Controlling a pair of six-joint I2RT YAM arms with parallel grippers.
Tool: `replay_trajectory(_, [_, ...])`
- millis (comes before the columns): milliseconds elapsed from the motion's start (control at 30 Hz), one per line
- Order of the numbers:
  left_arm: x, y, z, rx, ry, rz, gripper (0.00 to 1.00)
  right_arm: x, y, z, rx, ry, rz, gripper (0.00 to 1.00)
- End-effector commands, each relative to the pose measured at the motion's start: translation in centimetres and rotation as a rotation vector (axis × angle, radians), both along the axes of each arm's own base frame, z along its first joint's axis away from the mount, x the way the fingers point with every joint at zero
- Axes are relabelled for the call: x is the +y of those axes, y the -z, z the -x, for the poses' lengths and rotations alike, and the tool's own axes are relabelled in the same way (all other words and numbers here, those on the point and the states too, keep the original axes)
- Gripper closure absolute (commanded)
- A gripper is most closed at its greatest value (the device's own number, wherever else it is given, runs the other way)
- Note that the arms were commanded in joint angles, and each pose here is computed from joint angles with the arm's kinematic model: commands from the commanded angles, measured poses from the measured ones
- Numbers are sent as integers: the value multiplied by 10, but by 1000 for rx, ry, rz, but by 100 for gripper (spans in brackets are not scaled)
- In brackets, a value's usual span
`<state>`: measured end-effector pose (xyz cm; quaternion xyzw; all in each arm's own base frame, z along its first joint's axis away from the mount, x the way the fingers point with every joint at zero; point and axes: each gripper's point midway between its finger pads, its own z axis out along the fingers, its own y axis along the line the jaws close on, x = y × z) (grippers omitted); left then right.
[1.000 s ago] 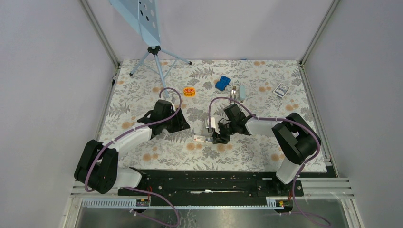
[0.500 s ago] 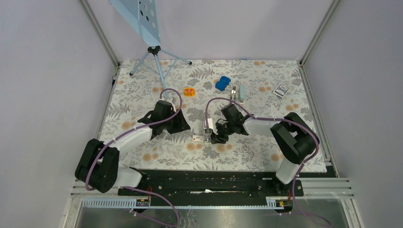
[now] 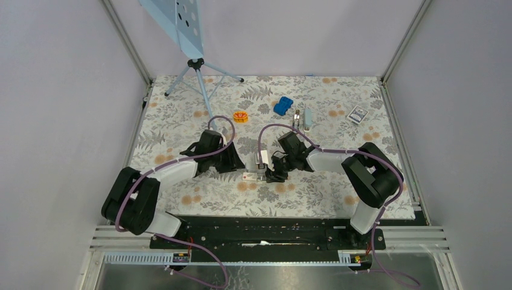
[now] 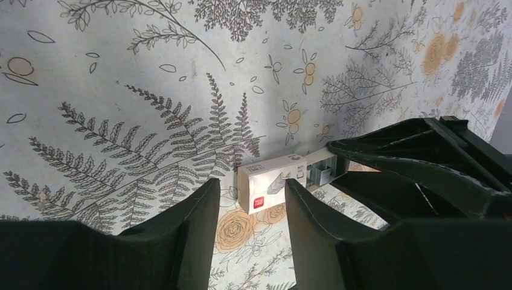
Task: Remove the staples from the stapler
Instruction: Close the staple box at the center of the board.
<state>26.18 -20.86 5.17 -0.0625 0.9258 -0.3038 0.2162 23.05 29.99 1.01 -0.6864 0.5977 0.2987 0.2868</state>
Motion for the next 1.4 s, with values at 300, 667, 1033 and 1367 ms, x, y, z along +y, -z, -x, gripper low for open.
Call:
replay_trajectory(300, [-16, 16, 9, 6, 47, 16, 53, 3, 7, -3, 0, 26, 24, 60])
replay_trajectory(667, [-17, 24, 13, 22, 59, -4, 53, 5, 5, -6, -3, 37, 16, 61])
replay_trajectory(1033, [-21, 31, 18, 33, 89, -19, 57, 7, 2, -9, -5, 60, 10, 62])
replay_trajectory(1367, [-25, 35, 19, 34, 113, -38, 61, 6, 2, -12, -17, 63, 20, 62])
